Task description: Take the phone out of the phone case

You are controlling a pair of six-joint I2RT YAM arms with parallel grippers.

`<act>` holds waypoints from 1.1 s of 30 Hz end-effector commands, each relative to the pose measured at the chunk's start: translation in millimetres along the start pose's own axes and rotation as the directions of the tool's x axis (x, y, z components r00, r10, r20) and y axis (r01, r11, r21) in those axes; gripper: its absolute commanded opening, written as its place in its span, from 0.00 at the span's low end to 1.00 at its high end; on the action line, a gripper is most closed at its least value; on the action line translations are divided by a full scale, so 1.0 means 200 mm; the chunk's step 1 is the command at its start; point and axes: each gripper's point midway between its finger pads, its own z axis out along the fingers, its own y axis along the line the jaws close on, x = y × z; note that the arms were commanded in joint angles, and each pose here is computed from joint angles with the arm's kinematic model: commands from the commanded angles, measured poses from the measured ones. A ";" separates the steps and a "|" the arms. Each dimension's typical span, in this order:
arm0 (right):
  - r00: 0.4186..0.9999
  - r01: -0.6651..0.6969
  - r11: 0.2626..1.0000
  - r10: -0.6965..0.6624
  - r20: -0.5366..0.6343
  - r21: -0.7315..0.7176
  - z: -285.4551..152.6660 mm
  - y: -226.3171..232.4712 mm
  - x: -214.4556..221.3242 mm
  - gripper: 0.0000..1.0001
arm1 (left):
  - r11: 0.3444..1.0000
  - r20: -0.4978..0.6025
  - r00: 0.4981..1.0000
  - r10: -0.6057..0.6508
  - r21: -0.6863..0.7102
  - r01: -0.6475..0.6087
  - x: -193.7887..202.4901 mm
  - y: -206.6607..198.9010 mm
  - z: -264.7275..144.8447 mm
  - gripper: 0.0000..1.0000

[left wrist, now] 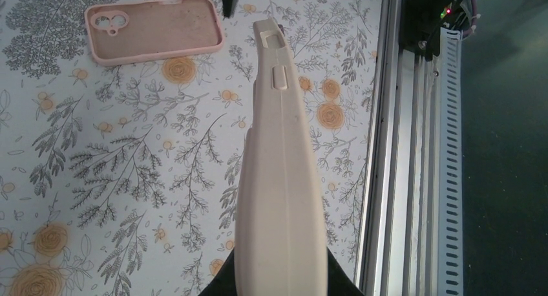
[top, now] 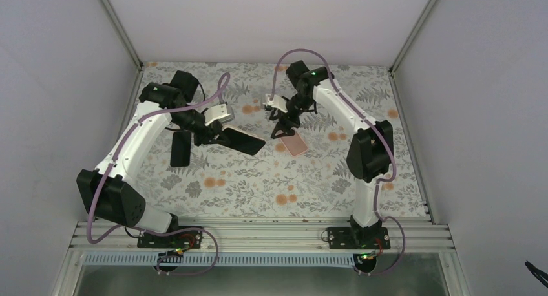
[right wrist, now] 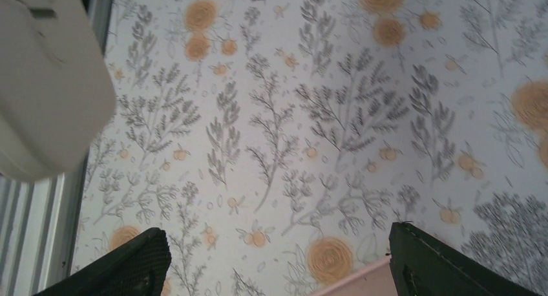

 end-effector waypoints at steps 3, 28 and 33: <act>0.998 0.011 0.996 -0.006 0.068 -0.085 0.03 0.13 -0.15 0.83 | 0.999 0.061 0.997 0.052 0.005 -0.052 -0.06 -0.04 -0.03 0.02; 0.998 0.006 0.993 0.001 0.063 -0.118 0.04 0.25 -0.13 0.79 | 0.999 0.078 0.996 0.049 -0.006 -0.049 -0.06 -0.03 -0.02 0.02; 0.998 0.005 0.993 0.002 0.060 -0.117 0.05 0.22 -0.13 0.78 | 0.999 0.081 0.996 0.047 -0.002 -0.047 -0.07 -0.02 -0.02 0.02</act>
